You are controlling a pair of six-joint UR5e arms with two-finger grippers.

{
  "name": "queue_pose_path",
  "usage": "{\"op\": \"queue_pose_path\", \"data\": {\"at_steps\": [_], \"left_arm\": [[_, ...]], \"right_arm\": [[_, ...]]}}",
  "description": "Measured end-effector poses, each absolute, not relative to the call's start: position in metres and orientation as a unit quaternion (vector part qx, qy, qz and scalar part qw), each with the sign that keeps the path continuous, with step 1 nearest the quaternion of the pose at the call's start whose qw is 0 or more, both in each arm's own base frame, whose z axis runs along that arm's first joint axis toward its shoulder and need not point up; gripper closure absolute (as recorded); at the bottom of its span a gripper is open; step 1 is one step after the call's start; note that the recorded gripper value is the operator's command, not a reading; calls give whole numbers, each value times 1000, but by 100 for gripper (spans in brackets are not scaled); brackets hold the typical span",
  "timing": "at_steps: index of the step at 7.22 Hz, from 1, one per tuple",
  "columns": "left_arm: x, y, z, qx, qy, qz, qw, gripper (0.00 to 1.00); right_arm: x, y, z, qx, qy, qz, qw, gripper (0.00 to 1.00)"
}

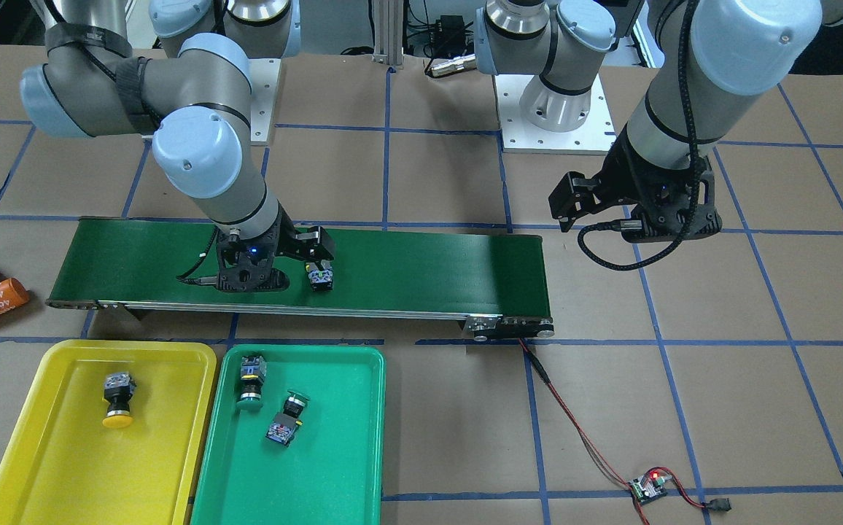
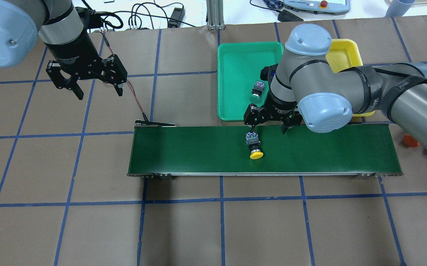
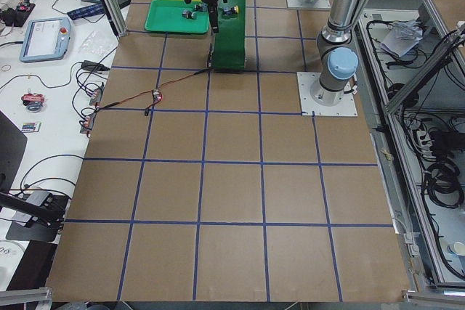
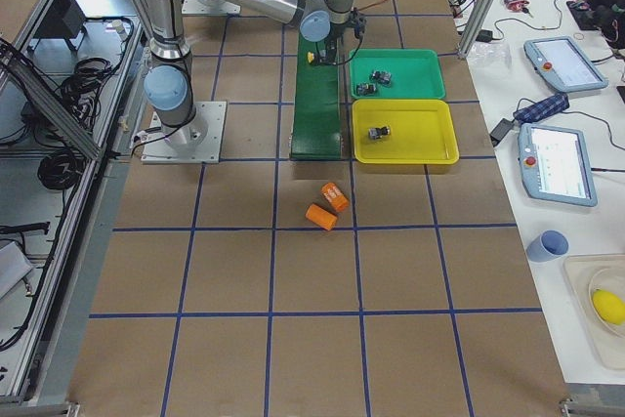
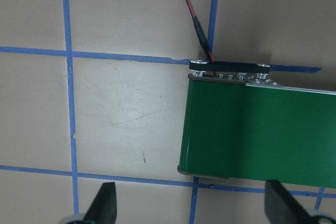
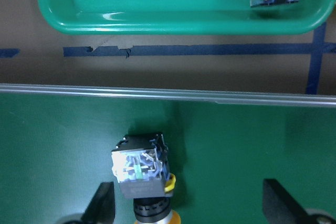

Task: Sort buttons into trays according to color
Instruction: 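Lower the right gripper onto the yellow-capped button on the belt and grasp it, then carry the yellow-capped button into the yellow tray and open the right gripper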

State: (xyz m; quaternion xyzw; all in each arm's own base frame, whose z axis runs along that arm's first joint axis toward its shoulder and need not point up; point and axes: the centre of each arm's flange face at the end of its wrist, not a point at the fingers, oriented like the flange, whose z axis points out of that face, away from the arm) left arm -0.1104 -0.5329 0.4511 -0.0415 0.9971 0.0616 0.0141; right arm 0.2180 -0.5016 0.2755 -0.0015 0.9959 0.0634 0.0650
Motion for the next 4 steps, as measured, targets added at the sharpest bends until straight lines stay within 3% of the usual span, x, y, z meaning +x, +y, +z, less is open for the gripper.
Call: {"op": "queue_pose_path", "data": {"at_steps": [2, 3, 4], "left_arm": [[-110, -532, 454, -41, 997, 59, 14, 0], [-109, -531, 455, -42, 997, 58, 14, 0], [-108, -531, 455, -43, 997, 58, 14, 0]], "right_arm": [[227, -505, 252, -7, 995, 78, 64, 3], [230, -505, 246, -7, 995, 82, 63, 57], [231, -505, 243, -7, 995, 84, 61, 100]]}}
